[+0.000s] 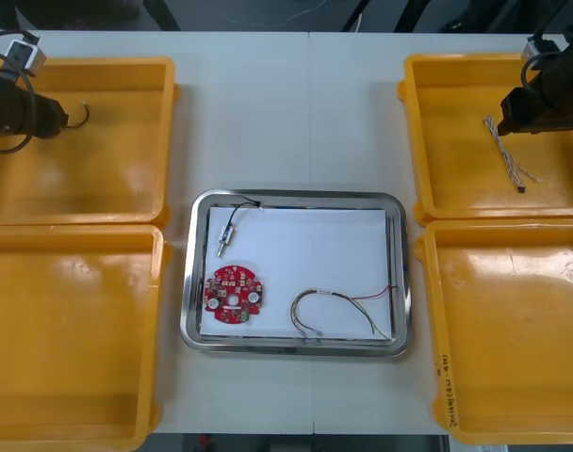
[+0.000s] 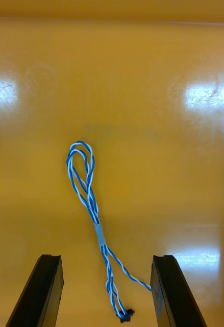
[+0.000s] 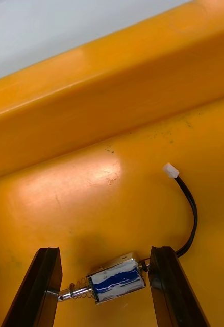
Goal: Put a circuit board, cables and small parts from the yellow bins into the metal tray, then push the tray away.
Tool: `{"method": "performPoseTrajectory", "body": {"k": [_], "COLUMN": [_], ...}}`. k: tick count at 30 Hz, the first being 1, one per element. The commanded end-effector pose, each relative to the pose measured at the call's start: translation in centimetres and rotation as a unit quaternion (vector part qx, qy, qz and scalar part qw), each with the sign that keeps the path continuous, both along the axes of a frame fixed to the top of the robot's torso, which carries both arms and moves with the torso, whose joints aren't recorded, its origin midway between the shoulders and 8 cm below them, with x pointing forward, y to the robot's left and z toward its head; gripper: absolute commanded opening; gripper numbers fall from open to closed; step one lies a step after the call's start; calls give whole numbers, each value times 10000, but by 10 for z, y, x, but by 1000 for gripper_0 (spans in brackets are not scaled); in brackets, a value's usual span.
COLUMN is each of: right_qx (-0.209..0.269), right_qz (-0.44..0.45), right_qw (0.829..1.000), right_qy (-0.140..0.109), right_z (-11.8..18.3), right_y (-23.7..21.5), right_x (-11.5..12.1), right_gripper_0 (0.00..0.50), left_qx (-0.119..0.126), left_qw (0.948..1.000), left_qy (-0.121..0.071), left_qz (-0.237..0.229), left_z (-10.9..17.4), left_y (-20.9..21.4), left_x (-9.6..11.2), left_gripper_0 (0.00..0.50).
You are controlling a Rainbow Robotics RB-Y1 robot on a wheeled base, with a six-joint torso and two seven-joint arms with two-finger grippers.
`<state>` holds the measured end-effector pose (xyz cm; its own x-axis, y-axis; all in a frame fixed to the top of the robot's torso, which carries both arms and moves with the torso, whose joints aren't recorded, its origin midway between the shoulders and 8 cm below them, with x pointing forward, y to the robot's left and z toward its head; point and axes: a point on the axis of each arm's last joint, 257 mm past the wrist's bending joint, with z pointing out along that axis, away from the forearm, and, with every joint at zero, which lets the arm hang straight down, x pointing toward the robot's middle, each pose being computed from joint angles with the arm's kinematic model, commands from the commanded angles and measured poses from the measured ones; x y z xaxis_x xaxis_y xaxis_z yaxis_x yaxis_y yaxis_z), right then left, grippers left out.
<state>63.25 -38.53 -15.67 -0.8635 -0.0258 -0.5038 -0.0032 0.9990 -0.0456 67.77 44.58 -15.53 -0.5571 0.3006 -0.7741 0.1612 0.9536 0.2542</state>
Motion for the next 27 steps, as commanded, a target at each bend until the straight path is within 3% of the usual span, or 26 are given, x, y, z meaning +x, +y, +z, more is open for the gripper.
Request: {"method": "performPoseTrajectory", "body": {"k": [1, 17, 27], "right_qx": [45, -87, 61], "right_qz": [91, 146, 86], "right_qw": [9994, 9978, 9977], "right_qy": [-337, -648, -673], "right_z": [28, 5, -6], "right_y": [17, 20, 20], "right_x": [23, 41, 41], "right_gripper_0": [500, 500, 500], "left_qx": [435, 425, 433], "left_qw": [9988, 9987, 9985], "left_qy": [-16, 41, 5], "left_qz": [-239, -289, -321], "left_z": [0, -14, -17], "left_y": [7, 4, 1], "left_x": [-2, -5, -4], "left_gripper_0": [500, 500, 500]}}
